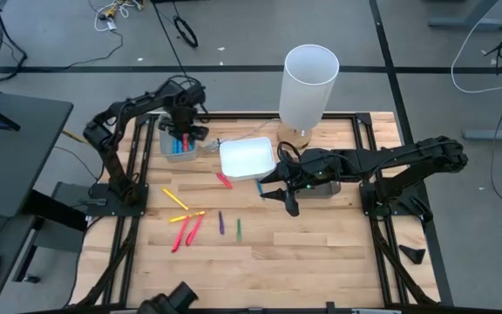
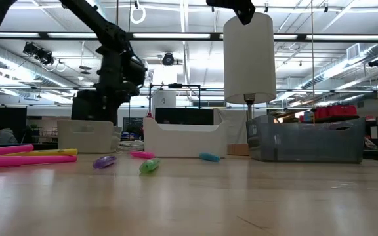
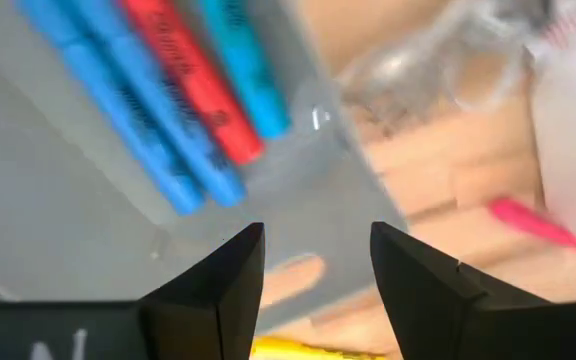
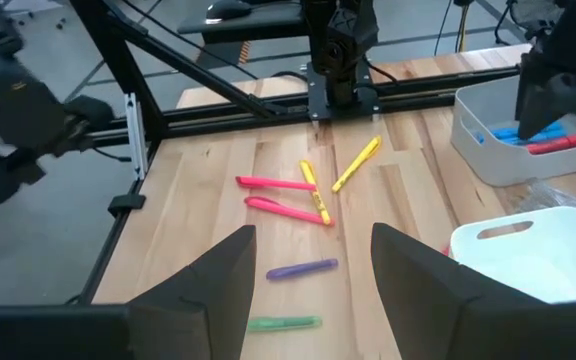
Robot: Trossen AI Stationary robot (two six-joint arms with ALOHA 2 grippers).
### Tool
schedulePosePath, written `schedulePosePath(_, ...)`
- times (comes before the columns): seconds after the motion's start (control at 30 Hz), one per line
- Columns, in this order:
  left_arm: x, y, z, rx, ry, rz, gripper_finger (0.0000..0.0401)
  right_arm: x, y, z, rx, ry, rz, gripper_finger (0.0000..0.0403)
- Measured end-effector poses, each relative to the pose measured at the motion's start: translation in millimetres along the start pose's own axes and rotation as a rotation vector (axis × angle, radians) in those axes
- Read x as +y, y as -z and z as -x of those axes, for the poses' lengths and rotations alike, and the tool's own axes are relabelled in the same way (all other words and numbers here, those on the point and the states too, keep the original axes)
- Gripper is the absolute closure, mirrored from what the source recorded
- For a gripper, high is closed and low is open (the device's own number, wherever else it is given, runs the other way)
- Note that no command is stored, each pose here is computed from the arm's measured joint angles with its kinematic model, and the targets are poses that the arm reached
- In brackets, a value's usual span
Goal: Pick & Place Markers
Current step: Adjust the gray bin
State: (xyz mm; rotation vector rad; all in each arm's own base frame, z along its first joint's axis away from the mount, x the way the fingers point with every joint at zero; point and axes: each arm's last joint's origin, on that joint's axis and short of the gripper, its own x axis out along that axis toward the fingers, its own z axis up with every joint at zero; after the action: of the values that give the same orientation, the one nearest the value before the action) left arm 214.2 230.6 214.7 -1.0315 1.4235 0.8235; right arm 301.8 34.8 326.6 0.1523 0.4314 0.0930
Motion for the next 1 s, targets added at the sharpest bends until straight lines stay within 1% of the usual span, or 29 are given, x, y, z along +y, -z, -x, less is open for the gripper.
schedulePosePath(0.27,-44.4,21.3,-5.1,0.018,-0.02,-0.302,0.0213,0.1,-0.3,0.0,-0.003,-0.001,0.0,0.0204)
schedulePosePath(0.53,-83.6,48.5,-11.1,0.035,-0.045,-0.563,0.0213,0.1,-0.6,0.0,-0.006,-0.001,0.0,0.0204)
schedulePosePath(0.67,-97.9,60.3,-13.7,0.014,-0.115,-0.681,0.0213,0.1,-0.6,0.0,-0.006,-0.001,-0.015,0.0204)
schedulePosePath(0.73,-101.4,63.5,-14.4,0.006,-0.142,-0.723,0.0213,0.1,-0.6,0.0,-0.006,-0.001,-0.041,0.0204)
schedulePosePath(0.8,-102.2,64.3,-14.5,-0.001,-0.163,-0.737,0.0213,0.1,-0.6,0.0,-0.006,-0.001,-0.063,0.0204)
schedulePosePath(0.93,-100.0,63.4,-13.2,-0.015,-0.198,-0.725,0.0213,0.1,-0.7,0.0,-0.007,-0.001,-0.077,0.0204)
schedulePosePath(1.0,-97.6,63.5,-8.4,-0.05,-0.228,-0.703,0.0213,0.1,-0.7,0.0,-0.007,-0.001,-0.075,0.0204)
